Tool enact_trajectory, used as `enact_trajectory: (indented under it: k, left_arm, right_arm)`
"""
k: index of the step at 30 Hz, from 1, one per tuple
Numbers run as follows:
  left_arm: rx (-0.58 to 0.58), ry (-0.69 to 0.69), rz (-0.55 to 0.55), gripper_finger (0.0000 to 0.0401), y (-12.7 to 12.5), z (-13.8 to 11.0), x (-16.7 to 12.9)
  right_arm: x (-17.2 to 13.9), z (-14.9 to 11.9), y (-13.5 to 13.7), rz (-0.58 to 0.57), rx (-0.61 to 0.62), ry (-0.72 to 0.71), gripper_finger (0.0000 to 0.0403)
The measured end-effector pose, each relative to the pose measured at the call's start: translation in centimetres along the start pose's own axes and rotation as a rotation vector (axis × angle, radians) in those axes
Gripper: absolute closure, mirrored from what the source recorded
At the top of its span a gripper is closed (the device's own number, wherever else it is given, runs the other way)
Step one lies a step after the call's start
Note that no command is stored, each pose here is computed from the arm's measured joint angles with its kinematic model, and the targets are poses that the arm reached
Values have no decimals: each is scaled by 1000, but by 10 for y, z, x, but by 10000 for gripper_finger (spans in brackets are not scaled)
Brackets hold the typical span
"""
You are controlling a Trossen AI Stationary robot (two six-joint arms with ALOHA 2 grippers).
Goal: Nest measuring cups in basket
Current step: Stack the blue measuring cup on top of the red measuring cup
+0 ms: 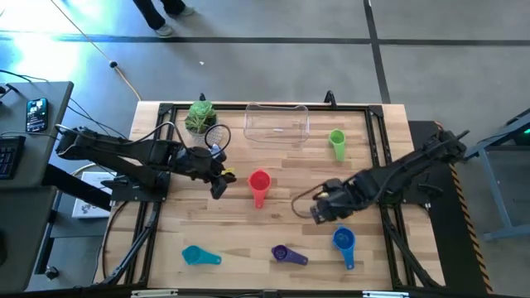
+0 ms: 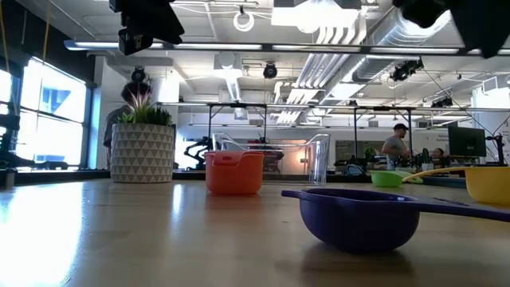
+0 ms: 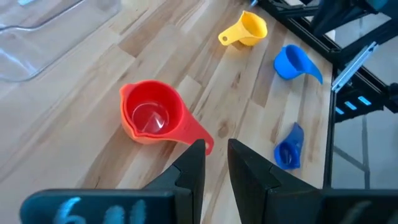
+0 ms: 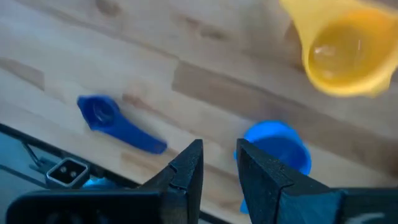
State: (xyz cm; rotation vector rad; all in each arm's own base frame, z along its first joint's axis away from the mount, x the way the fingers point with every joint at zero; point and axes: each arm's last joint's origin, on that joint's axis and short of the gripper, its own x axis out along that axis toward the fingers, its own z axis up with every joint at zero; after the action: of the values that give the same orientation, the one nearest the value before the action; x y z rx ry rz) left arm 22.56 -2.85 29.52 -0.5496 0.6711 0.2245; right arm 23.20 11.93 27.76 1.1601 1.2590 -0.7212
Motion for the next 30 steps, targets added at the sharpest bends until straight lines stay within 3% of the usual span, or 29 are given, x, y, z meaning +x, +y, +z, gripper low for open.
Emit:
enact_trajectory:
  k: [12,30]
  left_arm:
    - [-37,1,-17,341,-1,1,0]
    - [-127,-22,16,341,7,6,1]
  right_arm:
    - [14,-47,-4,-37,27,24,283]
    - [79,-64,6,-229,-98,19,284]
